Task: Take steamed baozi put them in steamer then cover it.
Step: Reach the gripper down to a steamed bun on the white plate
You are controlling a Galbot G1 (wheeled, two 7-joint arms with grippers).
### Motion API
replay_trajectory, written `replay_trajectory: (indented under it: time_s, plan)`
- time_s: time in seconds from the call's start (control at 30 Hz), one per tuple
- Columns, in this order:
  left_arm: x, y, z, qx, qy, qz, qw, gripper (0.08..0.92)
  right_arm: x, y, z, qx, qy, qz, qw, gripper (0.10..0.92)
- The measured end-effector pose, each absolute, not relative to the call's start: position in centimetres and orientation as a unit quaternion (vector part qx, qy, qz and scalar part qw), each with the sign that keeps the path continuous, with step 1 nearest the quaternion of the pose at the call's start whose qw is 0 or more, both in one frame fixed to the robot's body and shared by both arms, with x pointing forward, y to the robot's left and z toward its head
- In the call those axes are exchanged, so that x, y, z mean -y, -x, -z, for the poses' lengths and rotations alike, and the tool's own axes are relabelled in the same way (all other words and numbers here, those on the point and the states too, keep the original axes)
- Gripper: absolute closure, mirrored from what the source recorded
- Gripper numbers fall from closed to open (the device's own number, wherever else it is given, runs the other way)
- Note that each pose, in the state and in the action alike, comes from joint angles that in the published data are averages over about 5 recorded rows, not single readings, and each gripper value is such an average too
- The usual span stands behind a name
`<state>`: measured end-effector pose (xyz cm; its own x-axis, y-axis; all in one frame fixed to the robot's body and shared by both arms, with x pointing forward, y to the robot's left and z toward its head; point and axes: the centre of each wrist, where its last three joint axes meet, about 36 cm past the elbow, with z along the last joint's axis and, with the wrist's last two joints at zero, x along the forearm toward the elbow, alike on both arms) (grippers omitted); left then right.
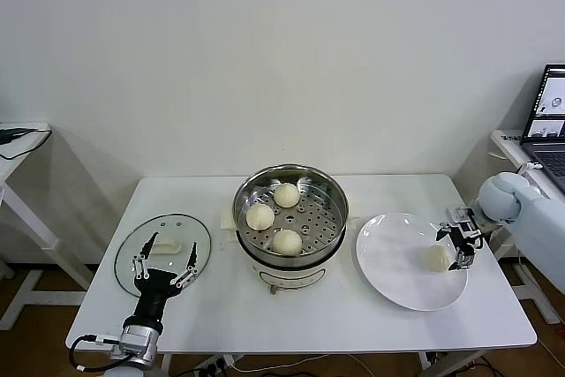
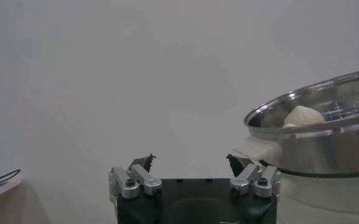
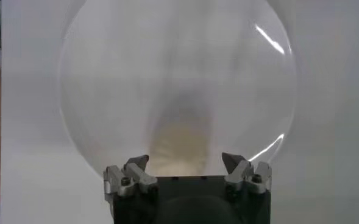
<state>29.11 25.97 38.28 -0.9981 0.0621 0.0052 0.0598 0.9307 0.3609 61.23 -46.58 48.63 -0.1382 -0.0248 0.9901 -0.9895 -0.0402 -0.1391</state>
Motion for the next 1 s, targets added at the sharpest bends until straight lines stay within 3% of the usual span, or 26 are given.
replay_trajectory:
  time_s: [0.5, 0.77, 1.0]
  plan:
    - [-26.0, -29.1, -38.0, -0.982, -0.033, -0.185, 0.000, 0.177, 46.2, -61.4, -46.9, 0.523, -0.479, -0.543, 0.450, 0.200]
    - [-26.0, -29.2, -37.8, -0.982, -0.033, -0.184, -0.001, 0.177, 46.1, -61.5, -46.9, 0.523, -0.480, -0.545, 0.446, 0.313]
    - [-25.9, -29.2, -37.8, -0.983, -0.034, -0.182, -0.001, 0.177, 46.2, -61.4, -47.5, 0.523, -0.480, -0.545, 0.445, 0.327]
